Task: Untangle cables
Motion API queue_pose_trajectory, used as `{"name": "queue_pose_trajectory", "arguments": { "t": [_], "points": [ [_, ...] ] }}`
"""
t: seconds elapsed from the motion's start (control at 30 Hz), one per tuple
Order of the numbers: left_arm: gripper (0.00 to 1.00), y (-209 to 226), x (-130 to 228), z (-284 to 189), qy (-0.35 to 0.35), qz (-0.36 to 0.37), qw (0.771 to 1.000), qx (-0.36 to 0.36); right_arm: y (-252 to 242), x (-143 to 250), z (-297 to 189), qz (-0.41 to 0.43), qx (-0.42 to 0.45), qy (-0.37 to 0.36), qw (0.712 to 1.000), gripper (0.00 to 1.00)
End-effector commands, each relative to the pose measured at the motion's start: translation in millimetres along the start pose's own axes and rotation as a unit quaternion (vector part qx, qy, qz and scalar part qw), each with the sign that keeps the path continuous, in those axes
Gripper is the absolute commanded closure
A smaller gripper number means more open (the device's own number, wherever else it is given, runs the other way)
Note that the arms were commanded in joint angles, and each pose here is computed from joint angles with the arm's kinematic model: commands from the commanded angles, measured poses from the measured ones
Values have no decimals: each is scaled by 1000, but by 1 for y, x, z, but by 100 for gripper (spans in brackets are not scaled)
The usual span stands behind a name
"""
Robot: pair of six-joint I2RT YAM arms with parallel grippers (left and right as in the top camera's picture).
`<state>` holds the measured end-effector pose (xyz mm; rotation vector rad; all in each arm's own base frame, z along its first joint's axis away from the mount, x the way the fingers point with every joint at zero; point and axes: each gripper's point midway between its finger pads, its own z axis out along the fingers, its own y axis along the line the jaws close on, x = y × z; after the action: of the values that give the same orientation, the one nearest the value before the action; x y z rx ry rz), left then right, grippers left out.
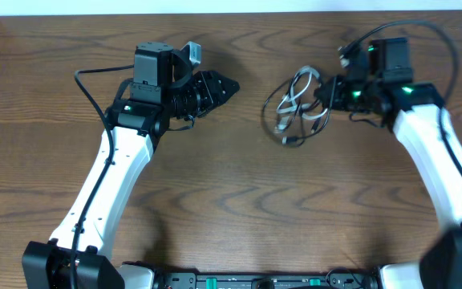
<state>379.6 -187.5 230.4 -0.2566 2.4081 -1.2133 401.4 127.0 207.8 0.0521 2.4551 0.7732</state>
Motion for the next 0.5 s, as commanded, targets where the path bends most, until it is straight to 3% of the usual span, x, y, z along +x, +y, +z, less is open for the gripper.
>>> {"name": "queue_pose_trajectory", "arguments": {
  "t": [0.0,0.13,0.37,0.47],
  "points": [
    [53,1,-1,0,-7,-16,1000,-7,14,-21,-32,15,12,-58,998,99],
    [51,-7,10,13,10,-23,1000,-1,18,-30,-43,24,13,-86,996,99],
    [30,-15,39,50,57,-6,998,5,28,-29,-43,23,-16,-78,997,99],
    [23,-9,48,63,80,-48,996,-2,28,-29,-43,15,-15,-78,997,99]
  ]
}}
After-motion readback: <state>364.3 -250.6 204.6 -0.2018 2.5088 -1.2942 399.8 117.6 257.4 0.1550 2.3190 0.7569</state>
